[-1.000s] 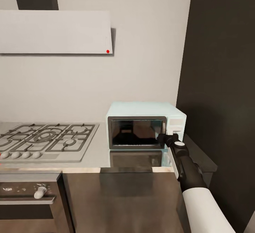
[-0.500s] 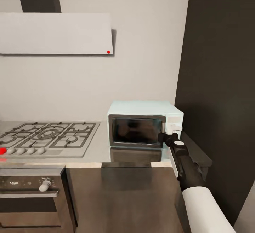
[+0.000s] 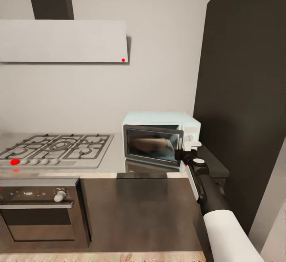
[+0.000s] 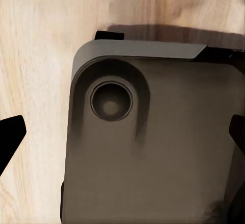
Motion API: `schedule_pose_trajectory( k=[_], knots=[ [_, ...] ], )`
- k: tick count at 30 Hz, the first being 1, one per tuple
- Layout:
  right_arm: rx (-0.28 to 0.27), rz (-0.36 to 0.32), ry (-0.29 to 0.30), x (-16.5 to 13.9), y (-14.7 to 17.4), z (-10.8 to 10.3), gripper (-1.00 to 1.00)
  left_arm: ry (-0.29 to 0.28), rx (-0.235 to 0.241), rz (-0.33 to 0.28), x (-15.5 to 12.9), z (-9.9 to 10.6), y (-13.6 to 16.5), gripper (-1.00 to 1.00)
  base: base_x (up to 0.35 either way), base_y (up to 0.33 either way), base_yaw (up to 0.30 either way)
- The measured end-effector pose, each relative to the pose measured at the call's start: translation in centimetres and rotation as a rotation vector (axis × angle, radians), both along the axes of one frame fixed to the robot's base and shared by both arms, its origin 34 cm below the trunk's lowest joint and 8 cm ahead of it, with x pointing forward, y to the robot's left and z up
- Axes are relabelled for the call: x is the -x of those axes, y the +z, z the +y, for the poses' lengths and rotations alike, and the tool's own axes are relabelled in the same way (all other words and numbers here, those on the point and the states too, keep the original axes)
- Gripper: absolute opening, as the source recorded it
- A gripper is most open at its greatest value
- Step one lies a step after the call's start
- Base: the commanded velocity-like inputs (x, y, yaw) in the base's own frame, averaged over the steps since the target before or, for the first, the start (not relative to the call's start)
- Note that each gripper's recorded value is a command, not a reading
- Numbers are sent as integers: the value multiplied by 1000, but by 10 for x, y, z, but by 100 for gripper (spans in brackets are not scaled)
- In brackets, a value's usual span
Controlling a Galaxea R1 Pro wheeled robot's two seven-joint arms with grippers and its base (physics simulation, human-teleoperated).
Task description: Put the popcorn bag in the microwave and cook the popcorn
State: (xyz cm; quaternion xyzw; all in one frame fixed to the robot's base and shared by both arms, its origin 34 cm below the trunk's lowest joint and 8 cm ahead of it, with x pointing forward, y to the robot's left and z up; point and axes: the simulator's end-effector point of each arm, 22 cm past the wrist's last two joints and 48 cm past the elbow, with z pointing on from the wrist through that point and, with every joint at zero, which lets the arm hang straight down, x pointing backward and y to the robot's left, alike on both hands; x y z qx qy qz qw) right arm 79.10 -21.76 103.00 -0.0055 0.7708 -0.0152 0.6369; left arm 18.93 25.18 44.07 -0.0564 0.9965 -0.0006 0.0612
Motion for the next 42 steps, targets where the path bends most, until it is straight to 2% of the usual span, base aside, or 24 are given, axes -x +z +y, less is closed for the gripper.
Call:
schedule_pose_trajectory(
  k=[13, 14, 15, 16, 25, 27, 29, 34, 39, 42],
  knots=[
    [6, 3, -3, 1, 1, -1, -100, 0, 0, 0, 0, 0, 0, 100, -56, 26, 0],
    [5, 3, -3, 1, 1, -1, 100, 0, 0, 0, 0, 0, 0, 100, 0, 0, 0],
    [-17, 6, -19, 0, -2, -10, 100, 0, 0, 0, 0, 0, 0, 100, 0, 0, 0],
    [-2, 7, -32, 1, -2, -15, 100, 0, 0, 0, 0, 0, 0, 100, 0, 0, 0],
    [0, 32, -21, 2, -7, -14, 100, 0, 0, 0, 0, 0, 0, 100, 0, 0, 0],
    [-15, 81, 34, 5, -16, -1, 100, -1, 0, 0, 1, 0, 0, 100, 0, 0, 0],
    [-27, 123, 114, 8, -24, 9, 100, -1, 0, 0, 0, 0, 0, 100, 0, 0, 0],
    [29, 153, 121, 11, -29, -47, 100, -1, 1, 0, 0, 0, 0, 100, 0, 0, 0],
    [47, 155, 103, 12, -29, -65, 100, -1, 0, 0, 0, 0, 0, 100, 0, 0, 0],
    [66, 154, 75, 13, -27, -85, 100, -1, 0, 0, 1, 0, 0, 100, 0, 0, 0]
  ],
)
